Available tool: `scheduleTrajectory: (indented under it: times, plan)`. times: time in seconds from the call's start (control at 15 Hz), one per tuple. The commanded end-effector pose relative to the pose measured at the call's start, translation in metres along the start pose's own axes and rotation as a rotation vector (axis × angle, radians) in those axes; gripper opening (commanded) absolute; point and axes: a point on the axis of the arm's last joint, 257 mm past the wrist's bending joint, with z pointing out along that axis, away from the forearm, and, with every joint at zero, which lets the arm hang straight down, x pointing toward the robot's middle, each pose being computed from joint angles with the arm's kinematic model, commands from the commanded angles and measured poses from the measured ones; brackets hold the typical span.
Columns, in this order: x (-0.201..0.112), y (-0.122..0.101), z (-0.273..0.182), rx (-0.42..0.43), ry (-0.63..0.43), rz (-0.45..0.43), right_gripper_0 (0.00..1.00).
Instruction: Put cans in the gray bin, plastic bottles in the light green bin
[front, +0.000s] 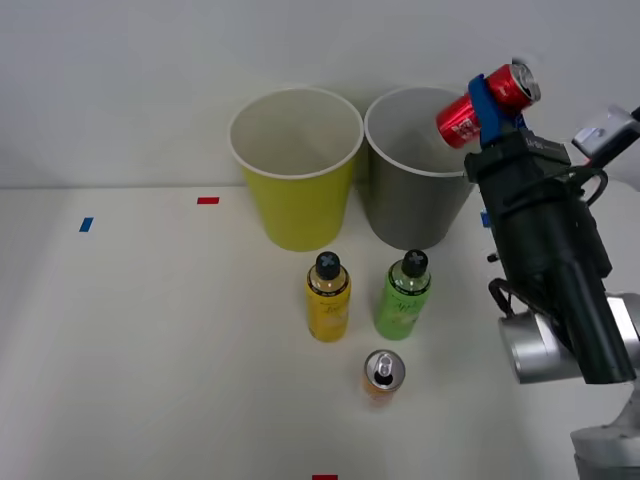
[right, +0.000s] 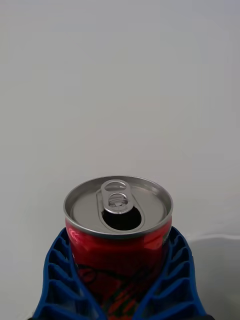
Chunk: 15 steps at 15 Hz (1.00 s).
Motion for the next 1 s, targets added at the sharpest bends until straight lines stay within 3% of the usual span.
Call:
scheduleTrajectory:
  times: [0.07,0.4,0.73,1.0]
  plan:
    - [-0.004,-0.011,0.030,0.098,0.039,-0.070,0.00]
    - [0.022,-0.034,0.063,0.168,0.111,-0.157,0.00]
    - [0.038,-0.037,0.073,0.171,0.142,-0.232,0.00]
    - [0.040,-0.034,0.073,0.165,0.146,-0.230,0.00]
